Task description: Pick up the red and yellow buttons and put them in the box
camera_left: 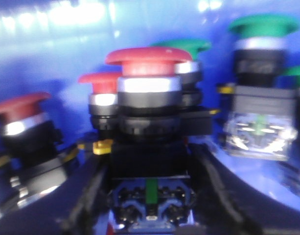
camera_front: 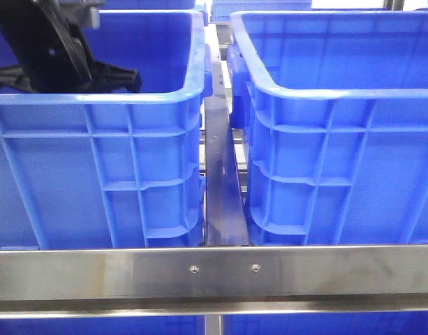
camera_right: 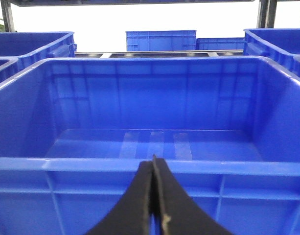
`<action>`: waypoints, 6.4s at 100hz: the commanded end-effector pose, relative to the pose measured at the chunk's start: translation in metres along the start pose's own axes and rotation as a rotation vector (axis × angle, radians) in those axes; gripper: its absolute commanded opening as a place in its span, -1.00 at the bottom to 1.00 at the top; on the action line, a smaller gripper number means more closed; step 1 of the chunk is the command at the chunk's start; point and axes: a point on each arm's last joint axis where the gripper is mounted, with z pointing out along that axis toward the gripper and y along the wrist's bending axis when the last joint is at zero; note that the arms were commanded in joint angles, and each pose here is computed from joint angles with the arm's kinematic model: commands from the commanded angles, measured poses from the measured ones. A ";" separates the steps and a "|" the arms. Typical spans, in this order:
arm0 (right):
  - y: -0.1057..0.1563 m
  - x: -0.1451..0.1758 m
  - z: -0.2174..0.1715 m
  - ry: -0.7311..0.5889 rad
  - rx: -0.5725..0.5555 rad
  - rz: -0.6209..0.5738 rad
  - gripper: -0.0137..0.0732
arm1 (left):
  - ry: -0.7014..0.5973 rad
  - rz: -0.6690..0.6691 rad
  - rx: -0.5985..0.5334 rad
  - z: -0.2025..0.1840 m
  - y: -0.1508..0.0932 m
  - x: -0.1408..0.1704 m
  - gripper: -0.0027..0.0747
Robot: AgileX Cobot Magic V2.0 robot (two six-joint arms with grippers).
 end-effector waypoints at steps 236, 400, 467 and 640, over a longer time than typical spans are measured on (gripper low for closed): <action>0.060 -0.147 0.056 0.412 -0.491 0.453 0.53 | -0.440 0.222 0.130 -0.243 0.052 0.121 -0.98; 0.317 -0.118 0.221 0.711 -1.325 0.689 0.53 | -0.439 0.223 0.134 -0.243 0.052 0.121 -0.98; 0.318 -0.113 0.228 0.711 -1.257 0.708 0.53 | -0.438 0.218 0.142 -0.243 0.052 0.121 -0.98; 0.278 -0.110 0.282 0.659 -1.217 0.780 -0.51 | -0.493 0.212 0.131 -0.256 0.058 0.127 0.34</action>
